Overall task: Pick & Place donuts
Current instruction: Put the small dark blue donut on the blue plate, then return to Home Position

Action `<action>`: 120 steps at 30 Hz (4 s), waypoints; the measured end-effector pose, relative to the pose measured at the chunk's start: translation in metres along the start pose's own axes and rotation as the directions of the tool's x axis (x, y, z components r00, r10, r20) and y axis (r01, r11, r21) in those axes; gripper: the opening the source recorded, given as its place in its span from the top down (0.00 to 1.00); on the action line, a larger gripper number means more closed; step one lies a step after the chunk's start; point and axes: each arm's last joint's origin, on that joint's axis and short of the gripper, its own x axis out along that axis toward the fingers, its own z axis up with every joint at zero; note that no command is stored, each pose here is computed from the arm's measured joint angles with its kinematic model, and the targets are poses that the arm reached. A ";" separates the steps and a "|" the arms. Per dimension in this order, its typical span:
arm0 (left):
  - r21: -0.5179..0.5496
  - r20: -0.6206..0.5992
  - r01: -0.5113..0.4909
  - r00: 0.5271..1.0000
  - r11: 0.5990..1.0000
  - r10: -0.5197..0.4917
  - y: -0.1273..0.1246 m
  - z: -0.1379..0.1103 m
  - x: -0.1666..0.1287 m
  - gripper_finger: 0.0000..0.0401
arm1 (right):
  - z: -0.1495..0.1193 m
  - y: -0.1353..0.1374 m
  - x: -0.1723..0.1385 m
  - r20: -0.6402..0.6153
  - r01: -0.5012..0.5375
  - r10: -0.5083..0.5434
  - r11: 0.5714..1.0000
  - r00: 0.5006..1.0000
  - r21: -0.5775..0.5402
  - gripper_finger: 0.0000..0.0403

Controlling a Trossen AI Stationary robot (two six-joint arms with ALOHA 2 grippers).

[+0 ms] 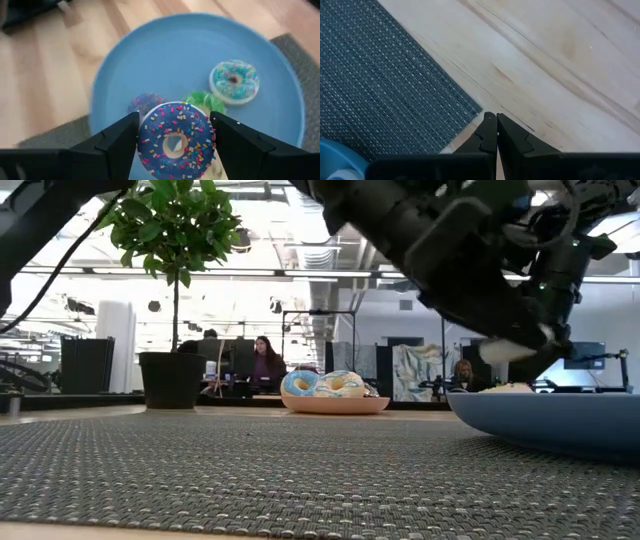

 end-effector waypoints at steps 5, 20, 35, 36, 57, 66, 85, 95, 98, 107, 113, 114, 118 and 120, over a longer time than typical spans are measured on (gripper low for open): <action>-0.041 0.011 0.026 1.000 0.999 -0.026 0.000 -0.006 0.010 0.41 | 0.000 0.000 0.000 -0.005 0.000 0.000 1.000 1.000 0.025 1.00; -0.027 -0.027 -0.019 0.999 0.999 0.018 0.001 -0.009 0.011 0.35 | -0.002 -0.001 0.000 -0.019 0.013 -0.012 0.999 1.000 0.052 1.00; 0.079 -0.121 -0.119 0.984 0.990 0.128 0.011 0.010 -0.009 0.19 | -0.002 -0.001 0.000 -0.018 0.013 -0.012 0.999 1.000 0.051 1.00; 0.086 -0.142 -0.134 0.979 0.987 0.145 0.014 0.013 -0.013 0.20 | -0.002 -0.001 0.000 -0.018 0.013 -0.012 0.999 1.000 0.051 1.00; -0.389 -0.488 -0.194 0.873 0.900 -0.023 0.106 -0.047 -0.120 0.99 | 0.000 0.000 0.000 -0.001 -0.003 0.003 0.999 1.000 0.052 1.00; -0.593 -0.348 -0.320 0.929 0.739 0.123 0.040 -0.130 -0.187 1.00 | 0.001 0.001 0.000 0.009 -0.012 0.012 0.999 1.000 0.052 1.00; -0.508 0.450 -0.254 0.737 0.823 0.505 -0.082 -0.249 -0.263 1.00 | 0.023 0.016 -0.004 0.236 -0.179 0.167 0.983 0.957 0.032 1.00; -0.505 0.551 -0.214 0.666 0.836 0.503 -0.095 -0.265 -0.279 1.00 | 0.029 0.021 -0.007 0.303 -0.229 0.214 0.973 0.929 0.018 1.00; -0.491 0.611 -0.222 0.602 0.843 0.514 -0.096 -0.262 -0.289 1.00 | 0.029 0.021 -0.007 0.303 -0.230 0.214 0.973 0.929 0.018 1.00; -0.435 0.738 -0.204 0.477 0.877 0.478 -0.104 -0.260 -0.313 1.00 | 0.029 0.021 -0.007 0.303 -0.229 0.214 0.973 0.929 0.018 1.00; -0.456 0.720 -0.181 0.500 0.871 0.481 -0.107 -0.267 -0.314 1.00 | 0.031 0.022 -0.008 0.322 -0.243 0.225 0.970 0.920 0.013 1.00; -0.462 0.711 -0.175 0.512 0.870 0.481 -0.107 -0.268 -0.313 1.00 | 0.032 0.022 -0.008 0.330 -0.249 0.231 0.969 0.915 0.011 1.00; -0.467 0.660 -0.181 0.580 0.866 0.477 -0.108 -0.273 -0.307 1.00 | 0.035 0.025 -0.010 0.364 -0.274 0.254 0.962 0.896 0.001 1.00; -0.469 0.628 -0.184 0.618 0.864 0.473 -0.108 -0.276 -0.303 1.00 | 0.038 0.026 -0.012 0.389 -0.286 0.272 0.958 0.880 -0.022 1.00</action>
